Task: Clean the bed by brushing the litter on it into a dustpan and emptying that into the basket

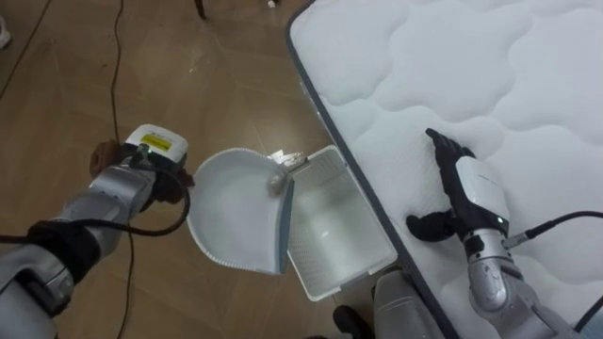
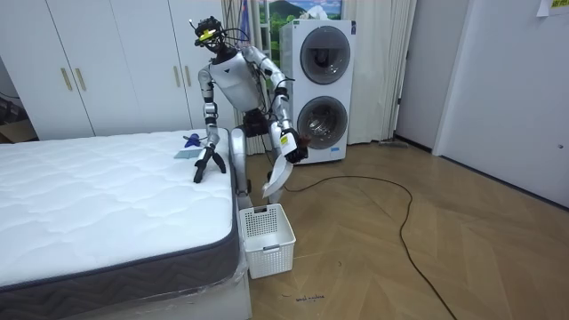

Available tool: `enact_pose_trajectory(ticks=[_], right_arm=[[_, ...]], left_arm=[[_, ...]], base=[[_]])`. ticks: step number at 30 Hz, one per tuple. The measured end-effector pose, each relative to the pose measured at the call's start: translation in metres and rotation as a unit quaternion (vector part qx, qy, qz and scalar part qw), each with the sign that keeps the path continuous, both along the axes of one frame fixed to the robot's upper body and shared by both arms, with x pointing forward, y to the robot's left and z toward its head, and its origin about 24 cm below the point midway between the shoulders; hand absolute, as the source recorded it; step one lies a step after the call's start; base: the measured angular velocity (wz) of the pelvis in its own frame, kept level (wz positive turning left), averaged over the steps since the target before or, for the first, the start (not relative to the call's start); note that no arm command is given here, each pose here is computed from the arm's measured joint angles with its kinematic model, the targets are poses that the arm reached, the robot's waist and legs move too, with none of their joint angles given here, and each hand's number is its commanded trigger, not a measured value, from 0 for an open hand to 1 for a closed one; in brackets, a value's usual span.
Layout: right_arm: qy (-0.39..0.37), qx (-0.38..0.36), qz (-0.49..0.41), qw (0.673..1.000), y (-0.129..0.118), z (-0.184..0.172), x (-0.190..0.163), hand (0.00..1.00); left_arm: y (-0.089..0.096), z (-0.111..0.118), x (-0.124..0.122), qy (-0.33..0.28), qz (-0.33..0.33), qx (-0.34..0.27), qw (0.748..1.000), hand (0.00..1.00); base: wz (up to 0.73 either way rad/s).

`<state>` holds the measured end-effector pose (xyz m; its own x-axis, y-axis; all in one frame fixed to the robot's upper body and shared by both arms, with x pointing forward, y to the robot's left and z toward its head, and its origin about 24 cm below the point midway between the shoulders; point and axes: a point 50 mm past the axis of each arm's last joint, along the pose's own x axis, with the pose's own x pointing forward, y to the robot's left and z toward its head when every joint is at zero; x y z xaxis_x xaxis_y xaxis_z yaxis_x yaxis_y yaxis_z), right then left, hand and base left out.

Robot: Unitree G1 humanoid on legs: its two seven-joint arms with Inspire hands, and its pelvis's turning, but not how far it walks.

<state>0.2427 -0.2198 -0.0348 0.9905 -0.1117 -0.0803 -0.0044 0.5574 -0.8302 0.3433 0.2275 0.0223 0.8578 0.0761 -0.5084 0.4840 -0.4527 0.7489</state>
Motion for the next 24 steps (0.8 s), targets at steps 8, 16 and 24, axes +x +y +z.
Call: enact_pose_trajectory(ticks=[8,16,24], right_arm=[[0.002,0.001,0.002,1.0,0.001,0.0,0.0,0.0],[0.003,0.004,0.0,1.0,0.002,-0.001,0.0,0.0],[0.0,0.012,-0.004,1.0,0.006,-0.002,0.001,0.0]], left_arm=[[0.01,-0.004,-0.003,0.028,0.026,0.014,0.999,1.0],[0.012,-0.005,-0.004,0.052,0.034,0.032,0.998,1.0],[0.02,0.001,-0.003,0.042,0.023,0.077,0.996,1.0]], base=[[0.0],[0.0],[0.0]])
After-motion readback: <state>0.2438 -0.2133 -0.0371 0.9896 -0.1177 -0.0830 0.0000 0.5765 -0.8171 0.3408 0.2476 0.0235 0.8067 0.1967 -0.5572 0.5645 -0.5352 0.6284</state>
